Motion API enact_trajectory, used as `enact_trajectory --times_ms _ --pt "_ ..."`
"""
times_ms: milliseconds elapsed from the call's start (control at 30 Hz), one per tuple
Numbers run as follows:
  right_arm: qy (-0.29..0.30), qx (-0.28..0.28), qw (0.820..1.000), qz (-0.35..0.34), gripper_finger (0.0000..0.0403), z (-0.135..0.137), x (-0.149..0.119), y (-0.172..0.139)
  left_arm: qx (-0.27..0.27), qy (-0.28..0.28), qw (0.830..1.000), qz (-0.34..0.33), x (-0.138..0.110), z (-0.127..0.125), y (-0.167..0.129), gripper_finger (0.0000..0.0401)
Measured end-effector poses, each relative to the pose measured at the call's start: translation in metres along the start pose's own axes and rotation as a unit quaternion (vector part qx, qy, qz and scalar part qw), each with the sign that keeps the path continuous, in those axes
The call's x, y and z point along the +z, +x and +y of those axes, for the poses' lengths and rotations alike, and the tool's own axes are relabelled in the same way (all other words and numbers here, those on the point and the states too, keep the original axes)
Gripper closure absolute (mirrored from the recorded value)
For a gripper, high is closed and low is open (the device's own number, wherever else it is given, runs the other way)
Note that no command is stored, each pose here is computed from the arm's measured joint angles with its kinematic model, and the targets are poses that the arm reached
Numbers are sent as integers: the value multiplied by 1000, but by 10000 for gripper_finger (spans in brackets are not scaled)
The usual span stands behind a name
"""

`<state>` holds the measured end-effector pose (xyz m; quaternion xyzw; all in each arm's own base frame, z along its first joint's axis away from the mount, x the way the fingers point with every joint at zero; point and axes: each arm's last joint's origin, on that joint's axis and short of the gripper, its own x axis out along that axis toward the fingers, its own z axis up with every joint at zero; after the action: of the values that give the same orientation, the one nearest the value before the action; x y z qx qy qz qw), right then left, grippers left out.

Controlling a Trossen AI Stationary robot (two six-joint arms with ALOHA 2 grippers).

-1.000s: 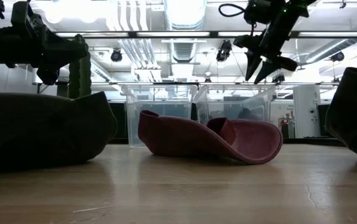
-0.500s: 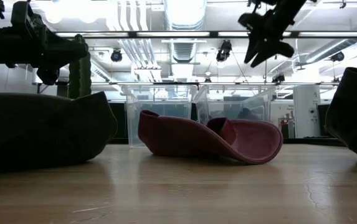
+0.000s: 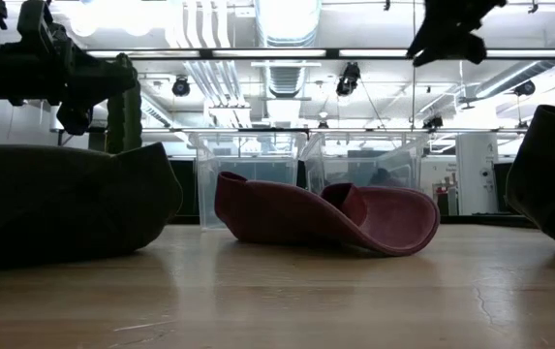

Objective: Pick & Place hat
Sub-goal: Put the right red cap into the right transparent bin

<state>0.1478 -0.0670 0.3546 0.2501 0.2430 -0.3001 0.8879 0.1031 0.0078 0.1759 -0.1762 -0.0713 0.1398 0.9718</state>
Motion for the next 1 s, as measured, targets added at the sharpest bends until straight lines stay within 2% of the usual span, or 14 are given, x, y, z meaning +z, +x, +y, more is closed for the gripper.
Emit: enact_trajectory --times_ms 233,500,800,1000 --pt "-24 89 995 -36 276 8 -30 -10 0 0 1000 0 0 0 0 327" --pt "-50 199 976 -71 289 28 -58 4 0 -5 1000 0 0 0 0 327" --pt "-47 243 969 -11 302 48 -87 22 14 -10 1000 -5 0 1 0 327" --pt "-49 265 963 13 308 65 -95 28 15 -11 1000 -1 -1 1 0 327"
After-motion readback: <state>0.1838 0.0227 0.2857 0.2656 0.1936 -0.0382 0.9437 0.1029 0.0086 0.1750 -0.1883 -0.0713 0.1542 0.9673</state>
